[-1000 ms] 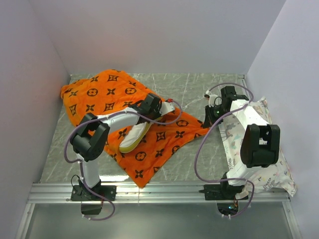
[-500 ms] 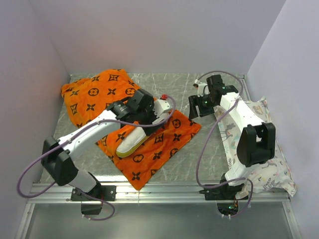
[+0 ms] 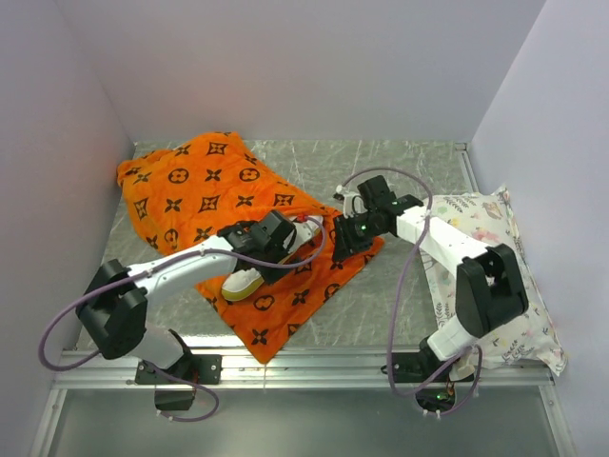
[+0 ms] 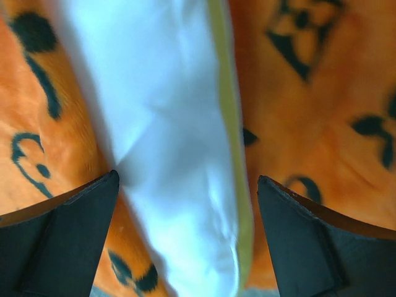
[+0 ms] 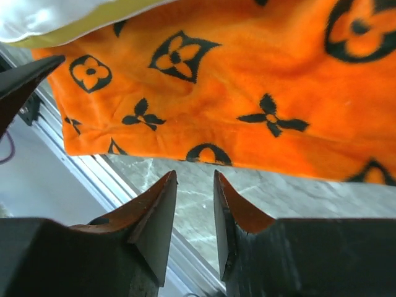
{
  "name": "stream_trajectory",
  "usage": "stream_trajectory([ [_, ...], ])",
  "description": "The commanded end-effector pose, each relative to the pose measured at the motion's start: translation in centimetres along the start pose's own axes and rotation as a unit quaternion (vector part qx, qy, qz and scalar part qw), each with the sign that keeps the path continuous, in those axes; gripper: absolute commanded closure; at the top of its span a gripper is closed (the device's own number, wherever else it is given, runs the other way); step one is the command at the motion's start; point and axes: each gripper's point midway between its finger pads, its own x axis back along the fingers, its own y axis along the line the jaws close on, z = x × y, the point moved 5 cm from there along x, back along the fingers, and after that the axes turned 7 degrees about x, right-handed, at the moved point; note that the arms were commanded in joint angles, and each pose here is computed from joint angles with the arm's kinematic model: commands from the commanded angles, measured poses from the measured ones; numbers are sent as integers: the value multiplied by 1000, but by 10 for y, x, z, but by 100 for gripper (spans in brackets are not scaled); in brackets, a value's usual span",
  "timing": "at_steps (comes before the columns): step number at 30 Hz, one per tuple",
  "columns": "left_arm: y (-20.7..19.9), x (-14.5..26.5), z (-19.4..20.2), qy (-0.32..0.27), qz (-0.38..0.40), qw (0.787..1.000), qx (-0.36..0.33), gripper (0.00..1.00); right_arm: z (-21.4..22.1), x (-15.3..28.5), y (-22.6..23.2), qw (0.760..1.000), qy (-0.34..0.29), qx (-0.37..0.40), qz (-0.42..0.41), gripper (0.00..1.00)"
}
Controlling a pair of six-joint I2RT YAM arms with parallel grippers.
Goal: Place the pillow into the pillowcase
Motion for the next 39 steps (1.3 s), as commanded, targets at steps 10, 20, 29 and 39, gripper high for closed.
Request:
stream_trajectory([
  [10,21,-56,-2,-2,-166,986,9,1,11,-74,-34,996,65,-61,4,61],
  [20,23,-27,-43,-18,66,990,127,100,16,-67,-78,986,104,-94,95,53],
  [29,10,45,-105,-101,291,925,223,100,-55,13,-63,987,-103,-77,98,44],
  [39,22,33,-132,-146,368,851,346,100,-41,-18,-47,983,-99,-135,80,45],
])
